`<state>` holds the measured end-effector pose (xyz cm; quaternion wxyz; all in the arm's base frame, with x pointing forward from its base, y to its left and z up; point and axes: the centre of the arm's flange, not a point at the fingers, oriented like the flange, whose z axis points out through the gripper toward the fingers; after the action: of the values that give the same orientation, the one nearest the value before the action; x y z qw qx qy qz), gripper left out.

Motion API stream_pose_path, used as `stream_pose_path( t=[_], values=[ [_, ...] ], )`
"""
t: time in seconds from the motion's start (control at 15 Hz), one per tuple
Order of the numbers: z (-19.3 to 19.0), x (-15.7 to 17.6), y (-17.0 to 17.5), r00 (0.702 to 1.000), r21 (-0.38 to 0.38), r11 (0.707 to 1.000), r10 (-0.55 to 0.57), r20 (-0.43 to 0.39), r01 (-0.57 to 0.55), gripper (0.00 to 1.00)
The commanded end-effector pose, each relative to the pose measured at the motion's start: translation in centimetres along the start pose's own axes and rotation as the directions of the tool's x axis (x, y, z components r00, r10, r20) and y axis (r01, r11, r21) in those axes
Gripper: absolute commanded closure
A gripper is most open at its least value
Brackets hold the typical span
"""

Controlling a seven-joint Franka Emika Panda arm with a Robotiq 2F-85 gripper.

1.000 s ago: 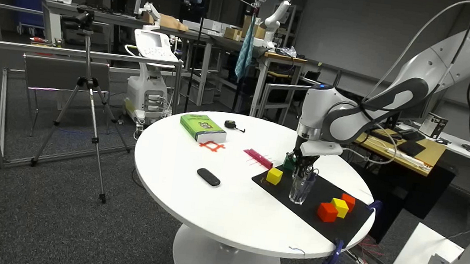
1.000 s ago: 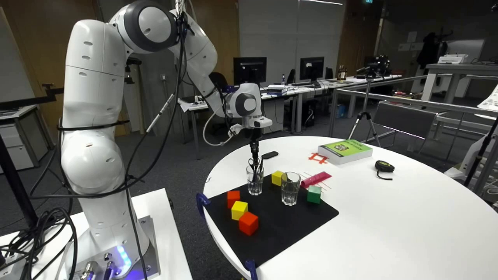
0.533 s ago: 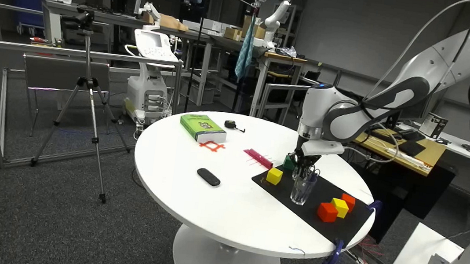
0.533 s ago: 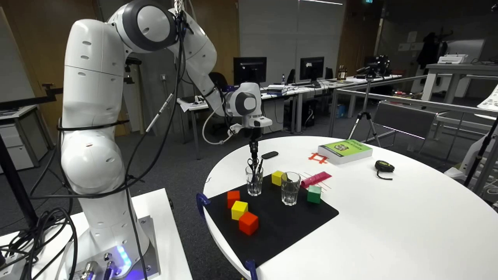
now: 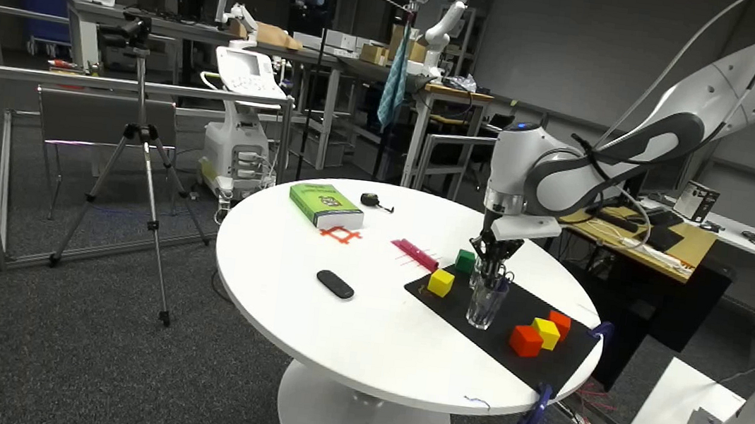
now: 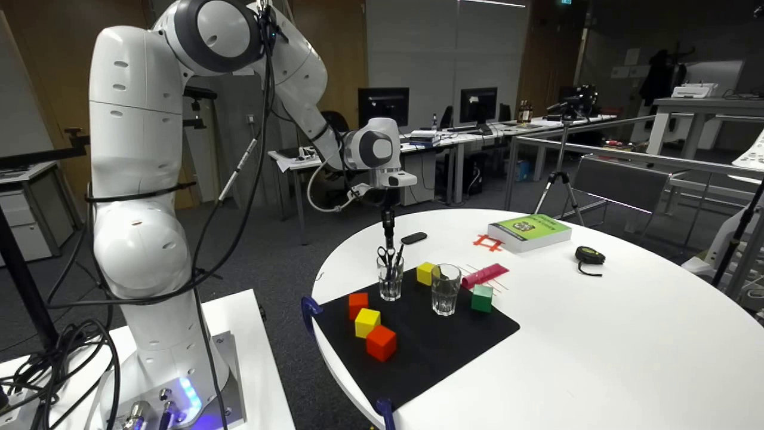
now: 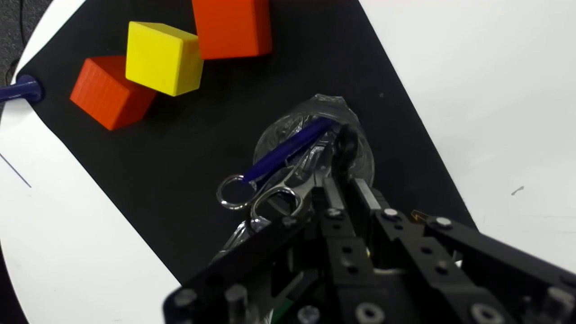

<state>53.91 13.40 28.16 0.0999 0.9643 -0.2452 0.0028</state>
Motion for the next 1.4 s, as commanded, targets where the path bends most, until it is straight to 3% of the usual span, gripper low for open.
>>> stream_pose_path(
  t=[0.0,0.67,0.73,0.87,1.33],
  values=[
    [-2.7,0.0,0.7,1.0,-0.004,1.0,-0.019,0.007,0.019,0.96],
    [-4.0,0.0,0.8,0.999,0.002,0.999,-0.044,0.009,0.044,0.96],
    [-3.7,0.0,0.8,0.999,0.001,0.999,-0.049,0.009,0.049,0.62],
    [-3.2,0.0,0.7,0.999,0.0,0.999,-0.046,0.014,0.046,0.53],
    [-2.0,0.0,0.7,0.998,-0.02,0.999,-0.046,0.031,0.047,0.01]
  ],
)
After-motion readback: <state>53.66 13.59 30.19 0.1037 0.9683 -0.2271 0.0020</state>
